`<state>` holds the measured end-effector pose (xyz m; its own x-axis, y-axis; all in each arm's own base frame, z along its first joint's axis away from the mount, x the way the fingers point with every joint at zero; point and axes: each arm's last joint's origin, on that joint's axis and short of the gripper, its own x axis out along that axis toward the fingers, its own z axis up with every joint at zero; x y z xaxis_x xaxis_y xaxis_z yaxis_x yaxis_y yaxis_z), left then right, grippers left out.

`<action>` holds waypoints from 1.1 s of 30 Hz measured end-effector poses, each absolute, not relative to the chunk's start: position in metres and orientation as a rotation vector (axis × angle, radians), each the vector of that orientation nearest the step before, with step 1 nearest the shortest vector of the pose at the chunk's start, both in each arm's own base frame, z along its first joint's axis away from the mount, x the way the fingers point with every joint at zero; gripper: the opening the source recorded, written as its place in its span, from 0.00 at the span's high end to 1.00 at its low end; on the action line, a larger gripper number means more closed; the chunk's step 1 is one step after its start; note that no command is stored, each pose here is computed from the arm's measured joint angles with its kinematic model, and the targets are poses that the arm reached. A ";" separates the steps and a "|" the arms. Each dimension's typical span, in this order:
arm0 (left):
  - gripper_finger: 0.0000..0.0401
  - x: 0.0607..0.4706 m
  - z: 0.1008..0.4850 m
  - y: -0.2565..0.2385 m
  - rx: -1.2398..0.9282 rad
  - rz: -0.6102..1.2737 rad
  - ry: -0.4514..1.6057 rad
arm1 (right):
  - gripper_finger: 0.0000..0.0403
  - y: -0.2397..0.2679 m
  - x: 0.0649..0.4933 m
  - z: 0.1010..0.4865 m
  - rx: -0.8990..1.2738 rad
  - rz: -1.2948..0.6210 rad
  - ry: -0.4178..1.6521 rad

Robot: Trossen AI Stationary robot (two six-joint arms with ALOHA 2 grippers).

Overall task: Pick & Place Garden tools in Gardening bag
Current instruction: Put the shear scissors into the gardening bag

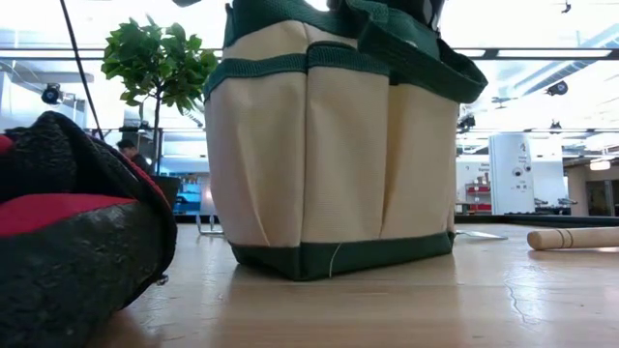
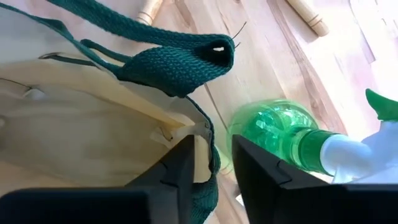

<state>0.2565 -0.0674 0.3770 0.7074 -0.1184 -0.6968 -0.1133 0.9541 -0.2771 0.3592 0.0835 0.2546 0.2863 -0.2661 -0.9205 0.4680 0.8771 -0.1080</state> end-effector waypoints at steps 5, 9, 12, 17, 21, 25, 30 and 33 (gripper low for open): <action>0.86 0.257 0.377 -0.067 -0.312 -0.003 0.787 | 0.66 0.084 0.359 0.267 0.191 -0.487 1.186; 0.86 0.256 0.377 -0.067 -0.311 -0.002 0.790 | 0.63 0.084 0.356 0.282 0.173 -0.487 1.209; 0.86 0.256 0.377 -0.067 -0.310 -0.001 0.794 | 0.62 0.083 0.351 0.295 0.143 -0.486 1.244; 0.86 0.256 0.376 -0.067 -0.309 0.000 0.796 | 0.64 0.084 0.331 0.310 0.085 -0.584 1.308; 0.86 0.261 0.376 -0.068 -0.315 -0.007 0.767 | 0.67 0.087 0.310 0.320 0.079 -0.668 1.306; 0.86 0.270 0.370 -0.072 -0.315 -0.053 0.759 | 0.70 0.092 0.292 0.333 0.095 -0.658 1.246; 0.86 0.285 0.360 -0.076 -0.329 -0.071 0.765 | 0.73 0.089 0.267 0.344 0.113 -0.719 1.146; 0.86 0.300 0.355 -0.078 -0.381 -0.055 0.737 | 0.75 0.083 0.251 0.349 0.138 -0.753 1.089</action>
